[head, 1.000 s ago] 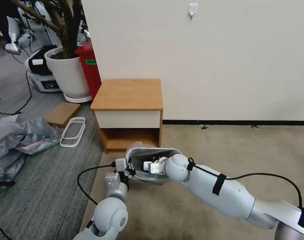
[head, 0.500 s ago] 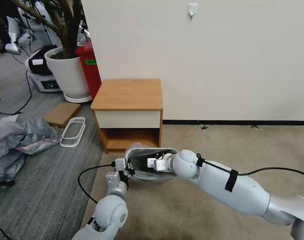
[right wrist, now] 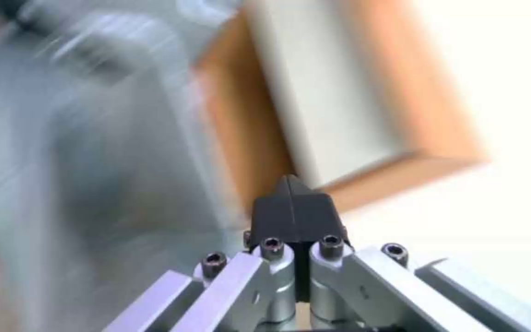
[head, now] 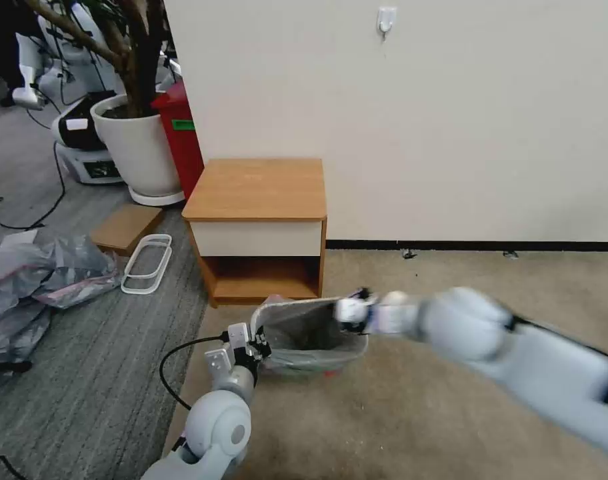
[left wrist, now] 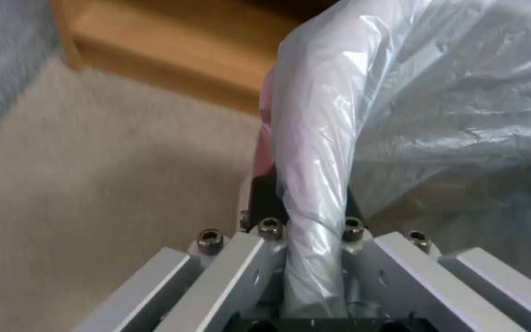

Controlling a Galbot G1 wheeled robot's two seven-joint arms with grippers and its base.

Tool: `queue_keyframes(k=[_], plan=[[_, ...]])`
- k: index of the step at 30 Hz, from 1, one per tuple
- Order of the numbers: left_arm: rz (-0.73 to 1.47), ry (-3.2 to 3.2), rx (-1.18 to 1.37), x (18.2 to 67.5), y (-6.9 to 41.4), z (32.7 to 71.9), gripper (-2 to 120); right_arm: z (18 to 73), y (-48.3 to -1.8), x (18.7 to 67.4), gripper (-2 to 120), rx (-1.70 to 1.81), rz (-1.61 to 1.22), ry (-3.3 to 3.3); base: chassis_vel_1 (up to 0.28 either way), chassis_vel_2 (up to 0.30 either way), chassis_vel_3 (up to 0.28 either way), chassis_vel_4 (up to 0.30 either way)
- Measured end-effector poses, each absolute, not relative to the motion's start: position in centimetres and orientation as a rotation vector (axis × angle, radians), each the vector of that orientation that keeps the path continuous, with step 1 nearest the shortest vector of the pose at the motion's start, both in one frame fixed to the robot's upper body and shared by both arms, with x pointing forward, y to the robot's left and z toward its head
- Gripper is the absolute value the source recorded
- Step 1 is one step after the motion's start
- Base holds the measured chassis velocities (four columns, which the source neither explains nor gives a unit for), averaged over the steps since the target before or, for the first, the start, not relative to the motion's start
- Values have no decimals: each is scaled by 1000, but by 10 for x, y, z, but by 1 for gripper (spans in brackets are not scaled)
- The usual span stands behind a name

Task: Pick up the garbage bag from the table and place it over the trash can.

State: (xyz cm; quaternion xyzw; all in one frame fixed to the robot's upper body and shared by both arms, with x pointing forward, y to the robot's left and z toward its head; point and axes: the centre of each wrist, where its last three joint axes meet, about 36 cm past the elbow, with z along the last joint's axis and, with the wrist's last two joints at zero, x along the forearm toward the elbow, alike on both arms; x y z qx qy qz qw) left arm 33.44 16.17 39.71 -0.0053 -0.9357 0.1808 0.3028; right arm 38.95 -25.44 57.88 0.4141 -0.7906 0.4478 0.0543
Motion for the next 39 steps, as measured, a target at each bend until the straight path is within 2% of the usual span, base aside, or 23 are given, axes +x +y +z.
queue_keyframes(k=[3, 7, 10, 15, 20, 28, 34, 37, 39], plan=[[521, -2384, -15, 337, 167, 410, 1, 595, -276, 362, 0, 1034, 1194, -2725, 0, 0, 0, 0], [533, -2328, -15, 340, 174, 418, 1, 587, -281, 338, 0, 840, 988, -2953, 0, 0, 0, 0], [549, -2289, -12, 342, 179, 420, 1, 555, -287, 304, 0, 636, 729, -3183, 0, 0, 0, 0], [551, -2265, -4, 347, 177, 417, 1, 513, -281, 265, 0, 423, 557, -3352, 0, 0, 0, 0], [535, -2257, 2, 350, 174, 413, 1, 494, -265, 246, 2, 327, 458, -3418, 0, 0, 0, 0], [470, -2206, 30, 350, 172, 404, 1, 485, -249, 238, 18, 277, 420, -3421, 0, 0, 0, 0], [457, -2194, 40, 352, 171, 403, 1, 482, -247, 238, 20, 273, 397, -3413, 0, 0, 0, 0], [459, -2193, 39, 352, 170, 403, 7, 480, -246, 237, 20, 271, 391, -3409, 0, 0, 0, 0], [465, -2195, 35, 352, 170, 404, 17, 479, -246, 237, 20, 270, 386, -3405, 0, 0, 0, 0]])
